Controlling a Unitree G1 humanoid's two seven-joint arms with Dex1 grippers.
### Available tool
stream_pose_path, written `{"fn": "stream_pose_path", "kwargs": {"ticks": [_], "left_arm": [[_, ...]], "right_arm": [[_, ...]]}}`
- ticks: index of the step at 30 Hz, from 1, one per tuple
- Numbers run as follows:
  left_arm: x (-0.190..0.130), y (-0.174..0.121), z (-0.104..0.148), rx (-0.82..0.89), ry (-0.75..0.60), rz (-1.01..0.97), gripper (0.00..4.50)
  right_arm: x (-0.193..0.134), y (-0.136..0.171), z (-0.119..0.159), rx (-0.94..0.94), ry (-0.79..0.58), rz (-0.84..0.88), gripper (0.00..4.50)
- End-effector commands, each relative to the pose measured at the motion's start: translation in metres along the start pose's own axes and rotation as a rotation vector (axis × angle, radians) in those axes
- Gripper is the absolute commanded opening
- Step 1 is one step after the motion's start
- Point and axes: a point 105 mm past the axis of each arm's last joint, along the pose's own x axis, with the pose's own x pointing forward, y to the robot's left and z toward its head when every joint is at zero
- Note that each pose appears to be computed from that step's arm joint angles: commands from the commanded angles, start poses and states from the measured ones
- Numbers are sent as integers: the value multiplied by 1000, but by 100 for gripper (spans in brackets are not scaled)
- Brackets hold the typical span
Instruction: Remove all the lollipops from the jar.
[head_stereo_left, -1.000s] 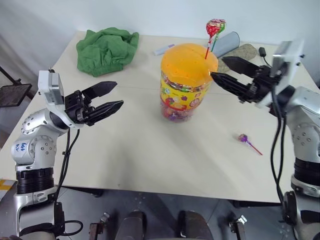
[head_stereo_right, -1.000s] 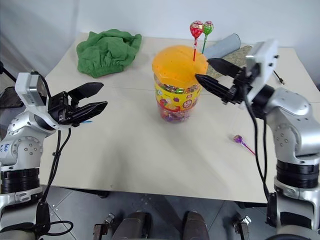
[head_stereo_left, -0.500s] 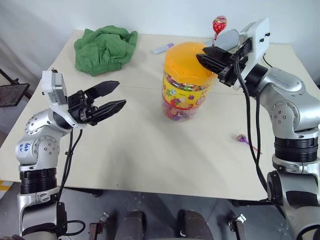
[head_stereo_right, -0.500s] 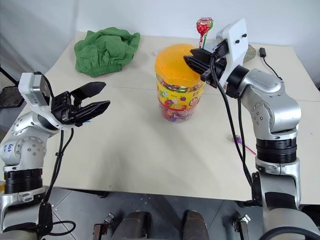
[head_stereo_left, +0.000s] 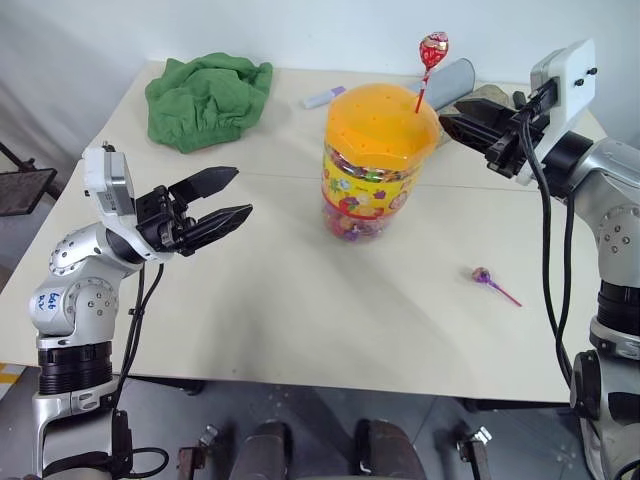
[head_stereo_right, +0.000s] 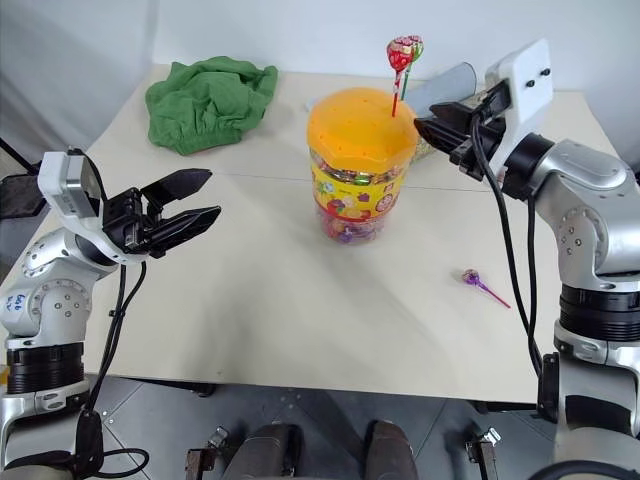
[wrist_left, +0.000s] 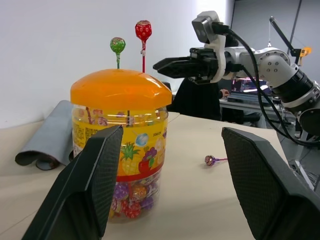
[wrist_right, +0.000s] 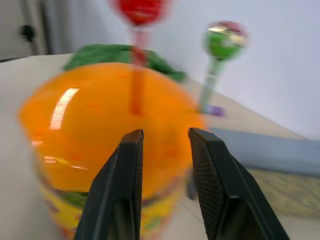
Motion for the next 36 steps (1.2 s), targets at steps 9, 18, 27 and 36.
{"fn": "stream_pose_path", "kwargs": {"ticks": [9,18,27,36], "left_arm": [[10,-5,16,63,-53,-40,337],[23,-3,19,60,-106,-37,337],[30,1,11,53,-94,-28,337],[32,-23,-14,81,22,-209,337]], "right_arm": [[29,15,22,-4,-100,61,146],[37,17,33,11,-182,79,23],[-2,9,75,60,-460,131,4],[-108,-69,-49,-16,332,-256,4]]}}
